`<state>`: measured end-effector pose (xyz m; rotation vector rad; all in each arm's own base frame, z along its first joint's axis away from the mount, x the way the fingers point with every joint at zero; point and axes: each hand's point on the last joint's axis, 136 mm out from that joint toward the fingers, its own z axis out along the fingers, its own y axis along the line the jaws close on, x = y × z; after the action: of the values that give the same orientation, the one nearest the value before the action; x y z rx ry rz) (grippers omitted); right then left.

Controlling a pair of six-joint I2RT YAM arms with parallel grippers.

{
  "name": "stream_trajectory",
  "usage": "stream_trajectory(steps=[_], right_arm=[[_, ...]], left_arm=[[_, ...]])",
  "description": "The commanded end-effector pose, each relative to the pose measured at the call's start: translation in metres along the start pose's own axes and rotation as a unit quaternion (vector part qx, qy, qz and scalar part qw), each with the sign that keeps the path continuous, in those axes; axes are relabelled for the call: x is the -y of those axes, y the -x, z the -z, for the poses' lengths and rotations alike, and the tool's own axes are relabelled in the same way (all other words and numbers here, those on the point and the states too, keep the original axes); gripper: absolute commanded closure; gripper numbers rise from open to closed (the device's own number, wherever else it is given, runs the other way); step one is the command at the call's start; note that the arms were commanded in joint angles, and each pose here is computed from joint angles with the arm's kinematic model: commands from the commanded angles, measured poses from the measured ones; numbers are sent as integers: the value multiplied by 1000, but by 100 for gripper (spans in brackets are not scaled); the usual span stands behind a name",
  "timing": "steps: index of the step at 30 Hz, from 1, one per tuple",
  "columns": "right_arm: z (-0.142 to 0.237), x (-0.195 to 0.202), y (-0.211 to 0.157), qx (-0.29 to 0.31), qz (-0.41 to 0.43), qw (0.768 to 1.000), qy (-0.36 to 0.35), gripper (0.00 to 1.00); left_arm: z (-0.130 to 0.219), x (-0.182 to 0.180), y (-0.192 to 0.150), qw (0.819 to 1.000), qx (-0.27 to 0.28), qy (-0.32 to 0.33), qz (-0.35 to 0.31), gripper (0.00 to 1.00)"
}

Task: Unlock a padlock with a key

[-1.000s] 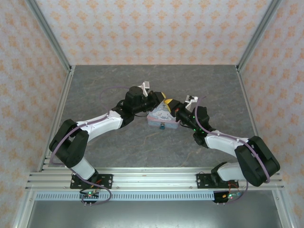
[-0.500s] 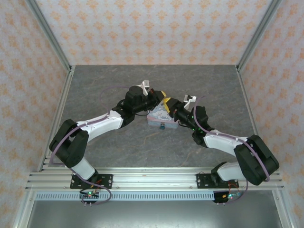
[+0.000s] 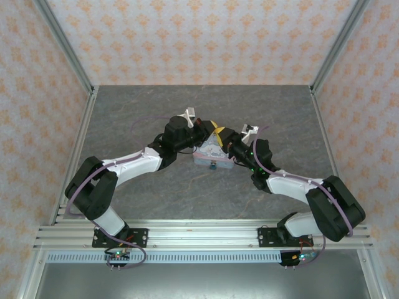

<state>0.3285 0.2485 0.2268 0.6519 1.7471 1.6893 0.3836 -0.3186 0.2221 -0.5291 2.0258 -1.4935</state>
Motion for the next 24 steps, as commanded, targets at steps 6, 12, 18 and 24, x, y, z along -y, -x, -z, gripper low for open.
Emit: stream_trajectory(steps=[6, 12, 18, 24], right_arm=[[-2, -19, 7, 15, 0, 999, 32, 85], [0, -15, 5, 10, -3, 999, 31, 94], [4, -11, 3, 8, -2, 1000, 27, 100], [12, -8, 3, 10, 9, 1000, 21, 100]], left_arm=[[3, 7, 4, 1000, 17, -15, 1, 100], [2, 7, 5, 1000, 20, -13, 2, 100], [1, 8, 7, 1000, 23, -12, 1, 100], [5, 15, 10, 1000, 27, -13, -8, 100]])
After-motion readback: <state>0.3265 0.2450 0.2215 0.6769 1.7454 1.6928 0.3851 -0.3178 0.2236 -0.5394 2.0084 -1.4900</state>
